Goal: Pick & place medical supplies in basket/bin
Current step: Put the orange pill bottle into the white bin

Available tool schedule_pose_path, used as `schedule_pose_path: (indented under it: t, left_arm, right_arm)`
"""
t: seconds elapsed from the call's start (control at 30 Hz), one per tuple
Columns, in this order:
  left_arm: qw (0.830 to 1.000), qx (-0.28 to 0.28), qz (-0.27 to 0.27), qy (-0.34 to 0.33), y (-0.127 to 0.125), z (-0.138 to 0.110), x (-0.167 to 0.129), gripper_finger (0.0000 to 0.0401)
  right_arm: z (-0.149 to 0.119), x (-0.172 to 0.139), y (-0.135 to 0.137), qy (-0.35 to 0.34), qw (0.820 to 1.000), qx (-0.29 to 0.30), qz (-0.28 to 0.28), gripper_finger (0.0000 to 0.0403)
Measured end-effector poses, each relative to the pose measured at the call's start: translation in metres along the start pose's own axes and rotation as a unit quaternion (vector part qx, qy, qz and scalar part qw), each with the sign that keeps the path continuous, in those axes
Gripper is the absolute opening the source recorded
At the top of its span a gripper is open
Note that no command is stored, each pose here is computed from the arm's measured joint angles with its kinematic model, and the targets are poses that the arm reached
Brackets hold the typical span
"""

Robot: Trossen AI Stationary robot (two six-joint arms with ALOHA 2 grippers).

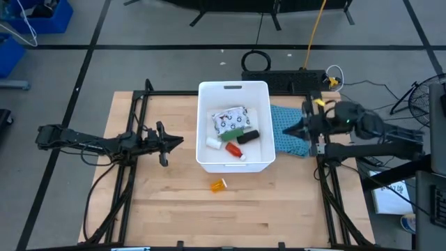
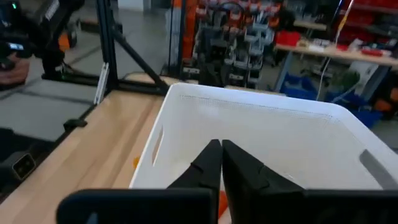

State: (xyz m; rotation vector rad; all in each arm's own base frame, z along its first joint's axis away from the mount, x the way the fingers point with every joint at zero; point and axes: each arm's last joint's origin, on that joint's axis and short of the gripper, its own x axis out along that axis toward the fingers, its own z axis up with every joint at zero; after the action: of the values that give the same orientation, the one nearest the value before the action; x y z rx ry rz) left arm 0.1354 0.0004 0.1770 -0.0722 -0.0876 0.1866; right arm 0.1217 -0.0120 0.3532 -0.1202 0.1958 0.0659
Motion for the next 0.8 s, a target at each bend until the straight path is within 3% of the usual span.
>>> schedule_pose_path:
  t: [0.33, 0.57, 0.73, 0.8]
  left_arm:
    - [0.999, 0.049, 0.021, -0.007, 0.001, 0.001, 0.0, 0.0047]
    - [0.999, 0.047, 0.022, -0.002, 0.001, 0.0, 0.0, 0.0047]
    - [0.997, 0.055, 0.047, 0.016, 0.003, -0.003, 0.0, 0.0047]
    - [0.996, 0.065, 0.058, 0.021, 0.004, -0.004, 0.0, 0.0047]
  right_arm:
    - [-0.087, 0.004, 0.016, -0.089, 0.996, 0.008, 0.02, 0.0001]
    - [-0.133, 0.018, 0.02, -0.137, 0.988, 0.074, 0.021, 0.0001]
    - [-0.165, 0.026, 0.024, -0.162, 0.985, 0.061, 0.022, 0.0001]
    - [-0.16, 0.024, 0.023, -0.196, 0.98, 0.036, 0.017, 0.0001]
